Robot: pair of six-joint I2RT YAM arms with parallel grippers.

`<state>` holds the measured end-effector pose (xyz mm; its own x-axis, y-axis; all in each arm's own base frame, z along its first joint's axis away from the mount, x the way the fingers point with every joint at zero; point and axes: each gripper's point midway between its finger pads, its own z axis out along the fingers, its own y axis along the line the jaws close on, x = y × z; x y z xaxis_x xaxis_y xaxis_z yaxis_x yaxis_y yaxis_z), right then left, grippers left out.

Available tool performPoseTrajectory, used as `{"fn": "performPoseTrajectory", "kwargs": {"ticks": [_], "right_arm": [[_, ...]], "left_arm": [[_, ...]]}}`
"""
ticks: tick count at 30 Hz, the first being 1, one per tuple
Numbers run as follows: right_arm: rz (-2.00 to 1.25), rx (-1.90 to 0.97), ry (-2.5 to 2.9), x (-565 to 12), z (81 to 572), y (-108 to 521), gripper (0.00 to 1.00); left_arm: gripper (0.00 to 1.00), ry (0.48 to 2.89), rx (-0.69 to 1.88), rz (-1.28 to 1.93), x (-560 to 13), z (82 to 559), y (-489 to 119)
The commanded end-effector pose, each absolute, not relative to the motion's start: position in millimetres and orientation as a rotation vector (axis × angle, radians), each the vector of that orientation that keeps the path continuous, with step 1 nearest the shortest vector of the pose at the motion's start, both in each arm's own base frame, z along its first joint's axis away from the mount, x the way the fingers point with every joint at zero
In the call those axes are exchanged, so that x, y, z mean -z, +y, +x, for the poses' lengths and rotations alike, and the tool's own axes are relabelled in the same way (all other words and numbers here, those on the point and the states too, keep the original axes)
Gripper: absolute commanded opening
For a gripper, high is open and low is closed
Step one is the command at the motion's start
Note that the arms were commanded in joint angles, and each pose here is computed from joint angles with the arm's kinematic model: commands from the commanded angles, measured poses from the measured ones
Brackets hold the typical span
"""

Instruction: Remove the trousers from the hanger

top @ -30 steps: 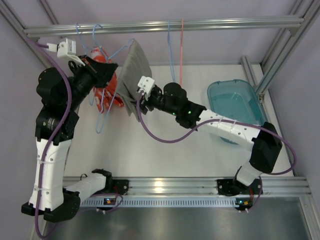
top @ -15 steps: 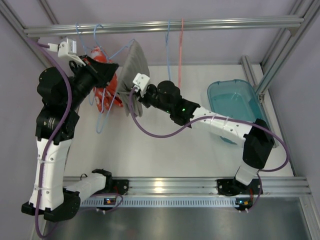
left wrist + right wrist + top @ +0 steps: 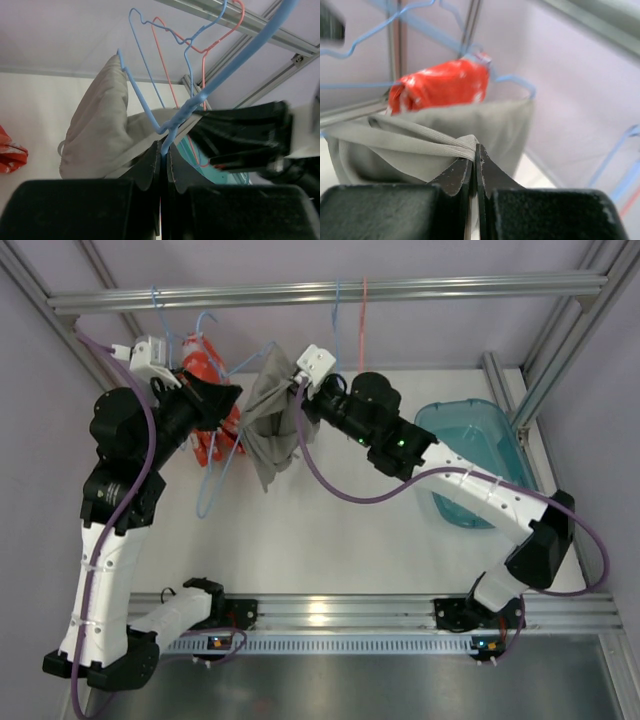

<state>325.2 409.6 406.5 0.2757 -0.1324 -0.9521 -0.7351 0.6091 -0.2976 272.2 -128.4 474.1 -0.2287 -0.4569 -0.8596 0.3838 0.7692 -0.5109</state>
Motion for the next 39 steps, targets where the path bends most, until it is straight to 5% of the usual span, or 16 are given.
{"fn": "performPoseTrajectory", "kwargs": {"ticks": [1,22,39], "right_arm": [[-0.707,-0.473,1.075,-512.0,312.8,364.6,0.0],[-0.556,-0.498,0.781,-659.3,271.5,314.4,0.0],[-0.909,-0.501,1.038,-466.2,276.2,353.8,0.0]], "left_arm": [[0.0,1.462,0.766,-0.02,-509.3,262.9,-122.4],[0.0,1.626,0.715,-0.036,-427.3,257.6,-117.8],[0.0,1.444,0.798,-0.009,-529.8,245.8,-122.8]]}}
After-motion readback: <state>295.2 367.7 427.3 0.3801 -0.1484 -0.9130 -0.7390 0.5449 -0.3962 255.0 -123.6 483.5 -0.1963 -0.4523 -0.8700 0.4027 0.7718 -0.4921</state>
